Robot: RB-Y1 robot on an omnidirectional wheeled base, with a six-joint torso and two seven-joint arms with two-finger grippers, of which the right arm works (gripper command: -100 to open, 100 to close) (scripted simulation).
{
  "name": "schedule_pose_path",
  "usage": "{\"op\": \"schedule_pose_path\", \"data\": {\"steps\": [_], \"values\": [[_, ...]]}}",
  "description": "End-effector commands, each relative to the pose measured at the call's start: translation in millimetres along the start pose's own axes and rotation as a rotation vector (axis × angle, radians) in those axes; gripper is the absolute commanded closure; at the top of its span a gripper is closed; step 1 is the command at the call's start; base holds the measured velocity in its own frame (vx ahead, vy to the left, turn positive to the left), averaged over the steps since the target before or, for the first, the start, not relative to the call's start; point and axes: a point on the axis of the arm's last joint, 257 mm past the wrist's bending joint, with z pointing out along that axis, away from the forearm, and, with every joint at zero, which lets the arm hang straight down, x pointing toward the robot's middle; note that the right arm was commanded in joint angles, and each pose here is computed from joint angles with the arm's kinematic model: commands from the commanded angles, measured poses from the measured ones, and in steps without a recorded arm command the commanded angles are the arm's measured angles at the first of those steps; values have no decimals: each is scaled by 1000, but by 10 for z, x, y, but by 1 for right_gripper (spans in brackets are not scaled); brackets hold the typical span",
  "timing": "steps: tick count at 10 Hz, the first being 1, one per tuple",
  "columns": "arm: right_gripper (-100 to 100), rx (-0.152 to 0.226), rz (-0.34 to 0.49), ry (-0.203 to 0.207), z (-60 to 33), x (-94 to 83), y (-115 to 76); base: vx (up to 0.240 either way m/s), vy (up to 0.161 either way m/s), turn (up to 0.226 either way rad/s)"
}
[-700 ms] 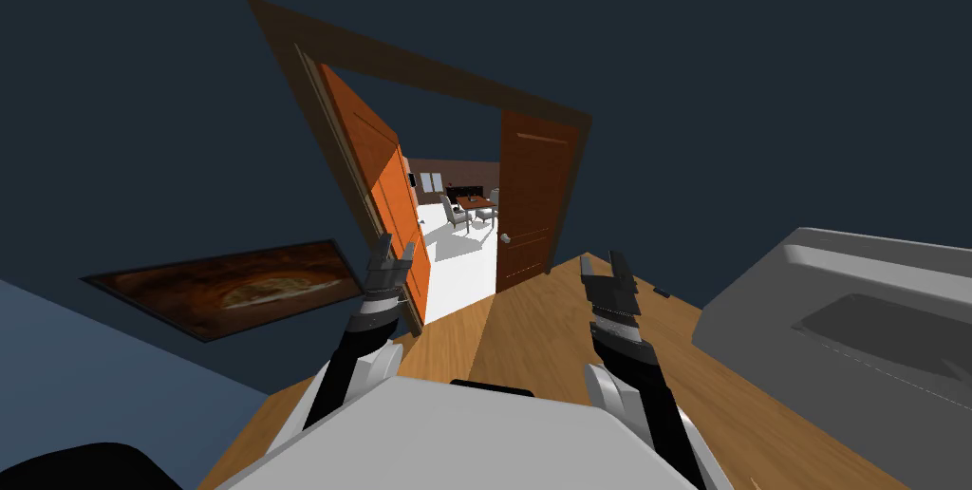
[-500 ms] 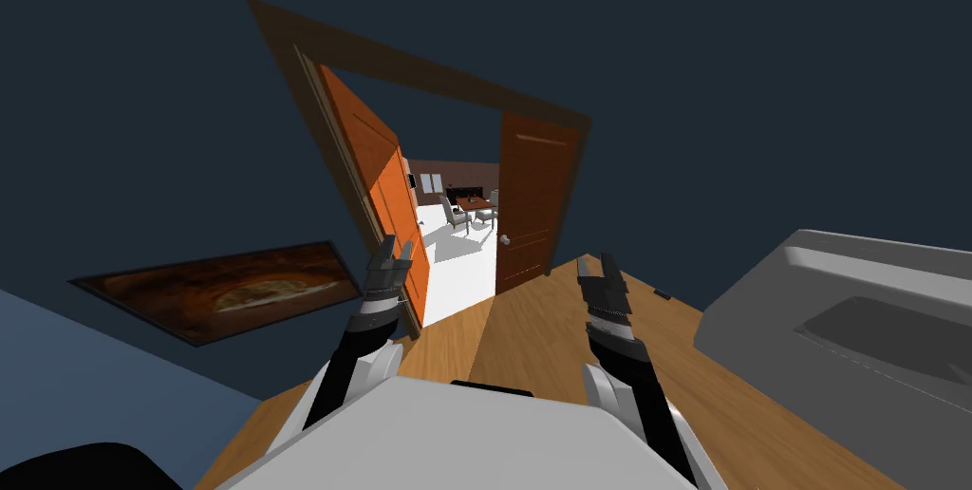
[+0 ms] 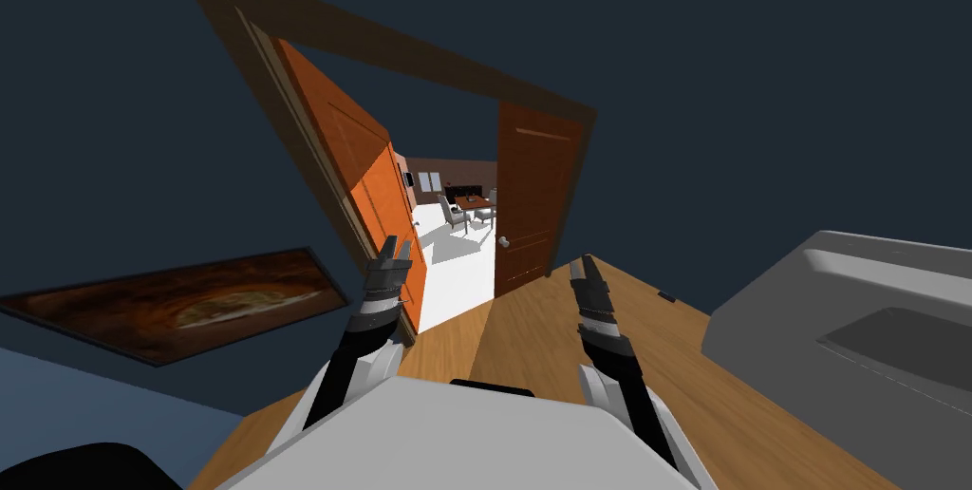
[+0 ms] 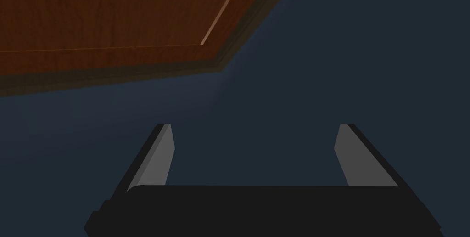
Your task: Push the door open
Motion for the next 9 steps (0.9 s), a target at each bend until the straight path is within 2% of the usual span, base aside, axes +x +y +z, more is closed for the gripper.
{"op": "schedule_pose_path", "data": {"steps": [1, 5, 9], "values": [[-100, 15, -47, 22, -21, 67, -131, 92, -22, -3], [-100, 53, -167, 84, -109, 263, -428, 91, -16, -6], [-100, 87, -297, 158, -235, 488, -752, 98, -33, -6]]}}
